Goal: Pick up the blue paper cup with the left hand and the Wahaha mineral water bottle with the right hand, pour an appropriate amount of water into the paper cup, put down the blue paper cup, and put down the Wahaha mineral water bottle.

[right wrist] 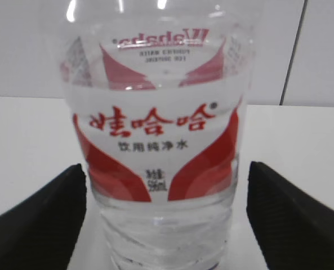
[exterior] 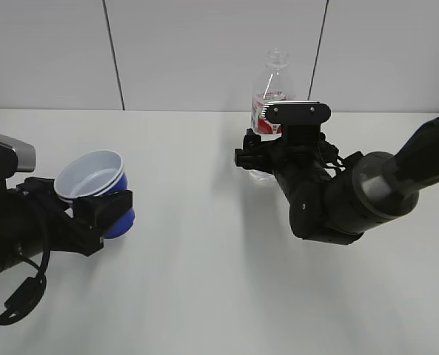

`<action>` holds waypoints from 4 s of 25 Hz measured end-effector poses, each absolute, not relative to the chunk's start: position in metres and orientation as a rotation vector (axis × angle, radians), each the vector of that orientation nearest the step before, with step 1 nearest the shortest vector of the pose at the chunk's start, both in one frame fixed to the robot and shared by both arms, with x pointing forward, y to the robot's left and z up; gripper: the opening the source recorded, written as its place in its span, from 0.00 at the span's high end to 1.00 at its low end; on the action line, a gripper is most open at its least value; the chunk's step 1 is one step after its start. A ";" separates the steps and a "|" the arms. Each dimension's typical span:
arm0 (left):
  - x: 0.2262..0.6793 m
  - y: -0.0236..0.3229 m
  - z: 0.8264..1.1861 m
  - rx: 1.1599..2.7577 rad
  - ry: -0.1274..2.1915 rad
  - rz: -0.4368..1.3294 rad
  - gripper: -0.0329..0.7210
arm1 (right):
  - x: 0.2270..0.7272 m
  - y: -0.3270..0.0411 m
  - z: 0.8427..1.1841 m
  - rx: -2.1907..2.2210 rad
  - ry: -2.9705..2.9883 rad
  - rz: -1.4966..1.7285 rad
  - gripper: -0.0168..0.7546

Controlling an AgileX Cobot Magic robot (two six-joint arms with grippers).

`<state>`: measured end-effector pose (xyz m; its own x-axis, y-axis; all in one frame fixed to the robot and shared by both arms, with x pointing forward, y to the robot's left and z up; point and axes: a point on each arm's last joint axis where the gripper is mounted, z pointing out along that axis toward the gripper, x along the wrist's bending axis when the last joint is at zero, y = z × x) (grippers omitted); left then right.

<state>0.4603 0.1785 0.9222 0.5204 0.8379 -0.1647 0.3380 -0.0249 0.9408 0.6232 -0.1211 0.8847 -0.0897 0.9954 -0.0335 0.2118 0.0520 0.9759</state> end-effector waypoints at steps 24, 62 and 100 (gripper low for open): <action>0.459 0.177 0.922 1.622 1.005 0.533 0.27 | 0.650 -0.122 0.874 1.254 1.465 1.174 0.12; 0.450 0.170 0.914 1.800 0.871 0.460 0.27 | 0.594 -0.106 0.899 0.926 1.692 1.257 0.33; 0.442 0.163 0.912 1.871 0.744 0.395 0.27 | 0.562 -0.088 0.934 -0.294 1.787 0.744 0.33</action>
